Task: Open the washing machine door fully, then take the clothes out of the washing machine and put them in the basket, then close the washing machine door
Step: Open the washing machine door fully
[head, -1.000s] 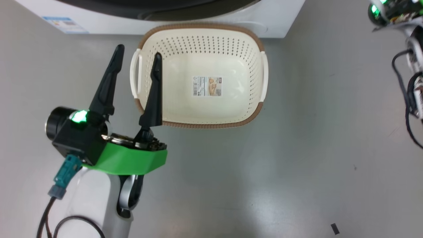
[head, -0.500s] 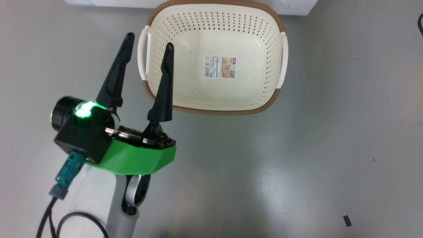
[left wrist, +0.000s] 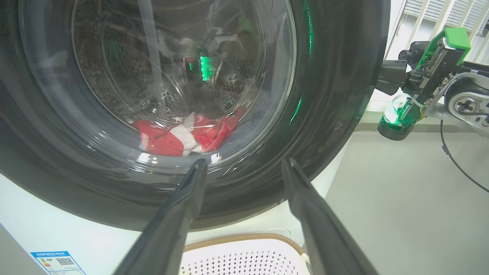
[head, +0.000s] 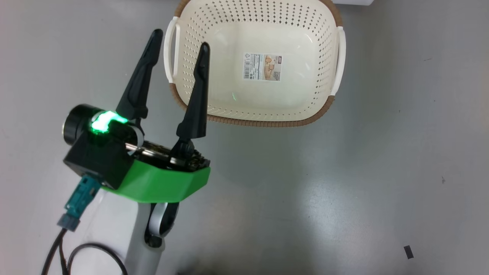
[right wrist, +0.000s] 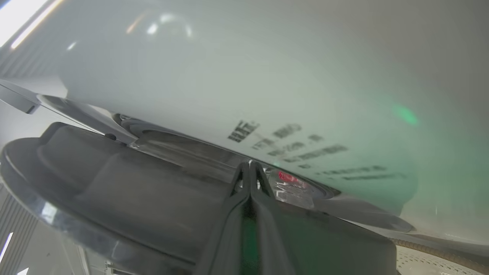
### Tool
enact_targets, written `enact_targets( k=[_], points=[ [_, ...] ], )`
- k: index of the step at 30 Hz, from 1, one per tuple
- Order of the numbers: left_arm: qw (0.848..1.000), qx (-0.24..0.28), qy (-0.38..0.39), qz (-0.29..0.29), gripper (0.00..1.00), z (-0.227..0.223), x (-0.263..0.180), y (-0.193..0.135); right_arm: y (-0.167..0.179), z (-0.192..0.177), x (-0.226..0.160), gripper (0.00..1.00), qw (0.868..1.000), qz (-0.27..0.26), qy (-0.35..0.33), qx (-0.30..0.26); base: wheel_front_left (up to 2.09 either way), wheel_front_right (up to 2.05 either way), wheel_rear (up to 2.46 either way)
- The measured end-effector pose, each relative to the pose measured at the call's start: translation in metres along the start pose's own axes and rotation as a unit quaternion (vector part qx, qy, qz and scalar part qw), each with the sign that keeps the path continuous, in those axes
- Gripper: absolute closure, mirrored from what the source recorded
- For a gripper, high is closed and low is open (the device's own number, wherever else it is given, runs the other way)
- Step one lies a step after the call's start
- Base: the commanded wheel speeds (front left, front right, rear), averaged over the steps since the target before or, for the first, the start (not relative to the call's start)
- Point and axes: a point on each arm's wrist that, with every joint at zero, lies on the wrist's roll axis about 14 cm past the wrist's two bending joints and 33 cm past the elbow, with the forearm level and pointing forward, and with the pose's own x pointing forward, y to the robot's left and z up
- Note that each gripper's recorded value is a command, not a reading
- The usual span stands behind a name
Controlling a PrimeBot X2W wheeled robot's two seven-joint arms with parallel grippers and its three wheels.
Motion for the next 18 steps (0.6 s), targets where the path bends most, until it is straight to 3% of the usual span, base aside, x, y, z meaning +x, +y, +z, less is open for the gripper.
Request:
enact_targets(
  k=[18],
  points=[
    [1.0, -0.018, -0.002, 0.002, 0.0, 0.008, 0.0, -0.005, 0.01, -0.024, -0.011, 1.0, 0.998, -0.018, 0.062, 0.001, 0.0, 0.0, 0.0]
  ],
)
